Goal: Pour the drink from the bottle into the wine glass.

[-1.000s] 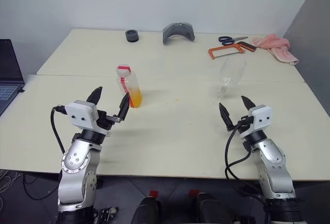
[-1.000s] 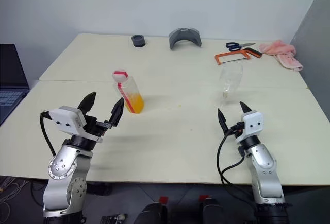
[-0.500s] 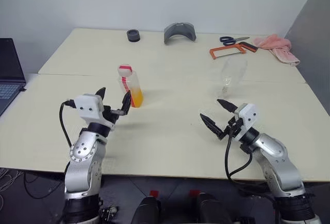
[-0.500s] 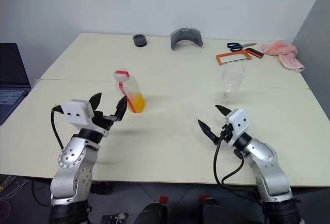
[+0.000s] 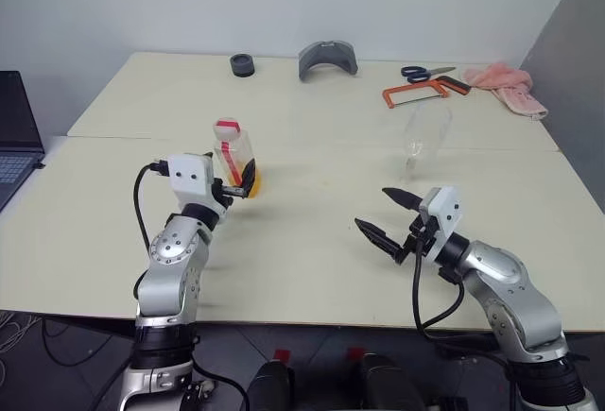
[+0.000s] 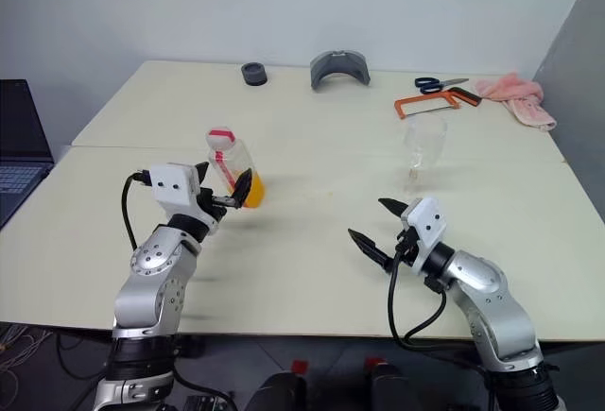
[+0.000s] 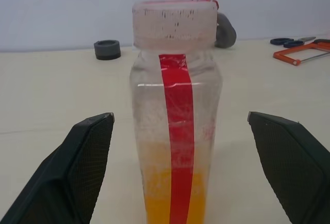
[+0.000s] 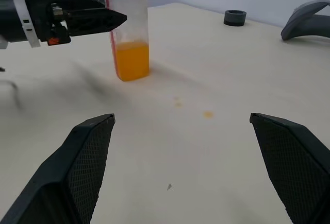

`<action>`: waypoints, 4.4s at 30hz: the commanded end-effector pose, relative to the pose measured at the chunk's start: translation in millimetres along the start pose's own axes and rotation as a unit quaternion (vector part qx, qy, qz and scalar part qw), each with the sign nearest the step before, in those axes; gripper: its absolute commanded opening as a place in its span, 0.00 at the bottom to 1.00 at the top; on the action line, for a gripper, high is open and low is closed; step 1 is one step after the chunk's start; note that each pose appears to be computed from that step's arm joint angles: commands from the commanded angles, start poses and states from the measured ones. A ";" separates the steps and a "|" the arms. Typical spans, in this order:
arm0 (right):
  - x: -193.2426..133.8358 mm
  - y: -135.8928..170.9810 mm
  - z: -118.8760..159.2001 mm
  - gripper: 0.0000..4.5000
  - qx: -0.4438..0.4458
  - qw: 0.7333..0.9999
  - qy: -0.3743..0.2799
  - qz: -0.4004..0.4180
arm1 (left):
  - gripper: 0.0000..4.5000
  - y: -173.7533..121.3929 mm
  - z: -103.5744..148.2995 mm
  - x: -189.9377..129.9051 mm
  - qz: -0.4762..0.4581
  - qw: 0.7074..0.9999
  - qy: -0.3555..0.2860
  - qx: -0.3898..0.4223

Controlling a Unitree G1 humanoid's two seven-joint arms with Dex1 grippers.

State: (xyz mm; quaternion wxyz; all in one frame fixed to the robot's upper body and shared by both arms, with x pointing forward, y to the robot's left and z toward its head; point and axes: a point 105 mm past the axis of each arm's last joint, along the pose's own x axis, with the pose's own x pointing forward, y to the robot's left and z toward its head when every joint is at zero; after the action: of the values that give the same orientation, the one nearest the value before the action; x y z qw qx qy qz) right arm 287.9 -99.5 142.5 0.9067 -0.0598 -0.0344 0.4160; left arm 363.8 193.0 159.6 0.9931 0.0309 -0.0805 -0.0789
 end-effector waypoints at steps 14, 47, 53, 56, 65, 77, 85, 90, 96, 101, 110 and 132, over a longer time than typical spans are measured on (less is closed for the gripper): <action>6.7 12.6 35.4 1.00 -0.017 0.998 -0.022 0.065 | 0.99 3.0 24.5 34.9 0.020 1.000 -0.002 0.016; 8.8 14.4 36.8 1.00 -0.022 0.997 -0.024 0.069 | 0.40 -11.6 28.7 44.9 -0.008 1.000 0.000 0.023; 8.7 14.3 43.3 1.00 -0.030 0.997 -0.033 0.068 | 0.40 -26.5 30.0 39.0 -0.063 0.998 -0.023 0.004; 5.3 12.8 49.1 1.00 -0.036 0.996 -0.038 0.066 | 0.40 -46.2 34.6 33.1 -0.138 0.989 -0.044 -0.020; -5.9 12.0 93.1 1.00 -0.004 0.995 -0.068 0.071 | 0.39 -142.8 41.2 -6.0 -0.478 0.875 -0.059 -0.049; 25.2 18.9 94.9 1.00 -0.012 0.997 -0.070 0.031 | 0.39 -170.2 39.5 -5.0 -0.558 0.827 -0.066 -0.012; 31.4 16.2 86.6 1.00 -0.007 0.998 -0.067 0.014 | 0.39 -171.2 34.4 -7.1 -0.560 0.826 -0.066 -0.003; 33.7 18.1 84.5 0.85 -0.008 0.998 -0.066 0.019 | 0.39 -171.8 32.9 -7.6 -0.560 0.826 -0.066 -0.001; 34.4 20.0 86.6 0.43 -0.015 0.996 -0.076 0.040 | 0.39 -172.8 33.7 -9.1 -0.564 0.823 -0.067 0.000; 31.3 27.6 89.5 0.43 -0.073 0.981 -0.063 0.170 | 0.39 -173.2 33.3 -16.1 -0.590 0.806 -0.053 -0.001; 26.4 9.3 89.4 0.43 -0.103 0.928 0.036 0.357 | 0.38 -169.8 35.5 -18.2 -0.616 0.786 -0.041 0.018; 18.6 28.4 95.9 1.00 -0.029 0.993 -0.103 -0.058 | 0.38 -177.3 38.3 2.7 -0.591 0.804 -0.061 0.004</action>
State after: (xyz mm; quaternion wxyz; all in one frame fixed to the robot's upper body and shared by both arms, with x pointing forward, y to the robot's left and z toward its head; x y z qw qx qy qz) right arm 268.3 -55.9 226.8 0.9093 -0.0300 -0.1181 0.3978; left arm 333.9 18.5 169.8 0.7551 0.0585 -0.0756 -0.6487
